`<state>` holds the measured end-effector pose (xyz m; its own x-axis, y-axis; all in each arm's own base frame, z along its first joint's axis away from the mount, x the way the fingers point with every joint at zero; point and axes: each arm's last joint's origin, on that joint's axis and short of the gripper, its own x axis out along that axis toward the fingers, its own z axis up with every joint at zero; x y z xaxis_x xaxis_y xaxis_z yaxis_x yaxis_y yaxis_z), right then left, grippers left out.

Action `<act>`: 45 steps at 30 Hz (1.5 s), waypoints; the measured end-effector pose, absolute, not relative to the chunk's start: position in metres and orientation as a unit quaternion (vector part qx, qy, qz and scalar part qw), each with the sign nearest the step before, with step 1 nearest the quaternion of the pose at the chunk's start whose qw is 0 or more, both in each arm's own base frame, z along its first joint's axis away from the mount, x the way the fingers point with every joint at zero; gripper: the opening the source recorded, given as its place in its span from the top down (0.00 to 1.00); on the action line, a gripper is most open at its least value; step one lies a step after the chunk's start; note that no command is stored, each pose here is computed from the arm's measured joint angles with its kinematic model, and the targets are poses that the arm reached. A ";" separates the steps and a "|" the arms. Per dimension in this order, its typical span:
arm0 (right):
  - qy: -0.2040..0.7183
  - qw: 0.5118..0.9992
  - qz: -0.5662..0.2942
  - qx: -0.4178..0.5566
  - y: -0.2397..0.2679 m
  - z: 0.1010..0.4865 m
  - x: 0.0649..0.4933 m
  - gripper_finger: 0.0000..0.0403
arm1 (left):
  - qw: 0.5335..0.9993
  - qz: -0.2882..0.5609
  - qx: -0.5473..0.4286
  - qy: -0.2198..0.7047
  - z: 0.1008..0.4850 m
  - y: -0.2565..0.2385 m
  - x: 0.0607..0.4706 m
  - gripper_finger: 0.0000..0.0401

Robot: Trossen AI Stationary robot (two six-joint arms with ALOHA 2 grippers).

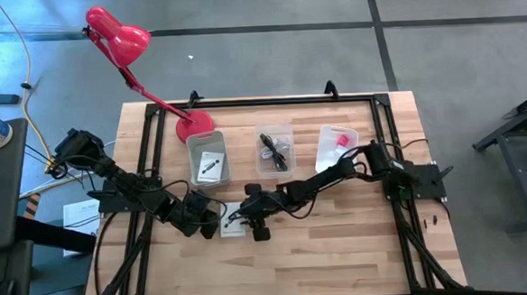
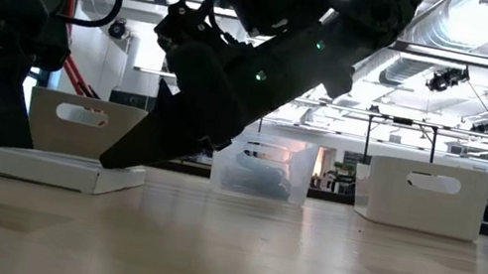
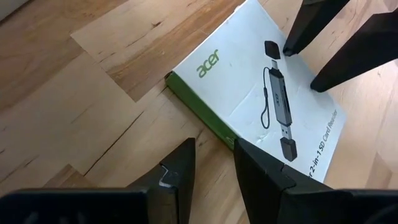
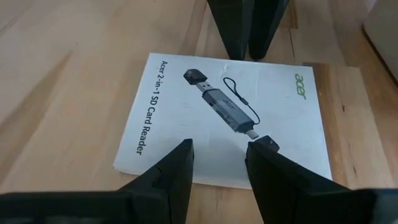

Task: Pick and place items into bin
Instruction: Put the white card reader box into the gray bin

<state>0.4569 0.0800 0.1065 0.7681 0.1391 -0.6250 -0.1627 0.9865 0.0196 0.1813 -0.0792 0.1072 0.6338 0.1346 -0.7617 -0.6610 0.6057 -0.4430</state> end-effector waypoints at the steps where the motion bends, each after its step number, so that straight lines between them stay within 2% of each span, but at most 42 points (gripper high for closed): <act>1: 0.333 0.939 0.080 -0.018 0.080 0.107 0.457 0.65 | 0.824 0.241 -0.371 0.354 0.107 -0.079 0.181 0.75; 39: 0.346 0.935 0.070 -0.035 0.078 0.117 0.453 0.65 | 0.825 0.239 -0.363 0.361 0.107 -0.079 0.181 0.75; 45: 0.321 0.944 0.075 -0.034 0.079 0.121 0.456 0.65 | 0.827 0.235 -0.368 0.354 0.108 -0.080 0.182 0.75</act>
<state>0.4557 0.0790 0.1205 0.7832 0.1198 -0.6101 -0.1633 0.9864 -0.0159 0.1818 -0.0796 0.1076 0.6388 0.1274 -0.7587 -0.6494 0.6181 -0.4430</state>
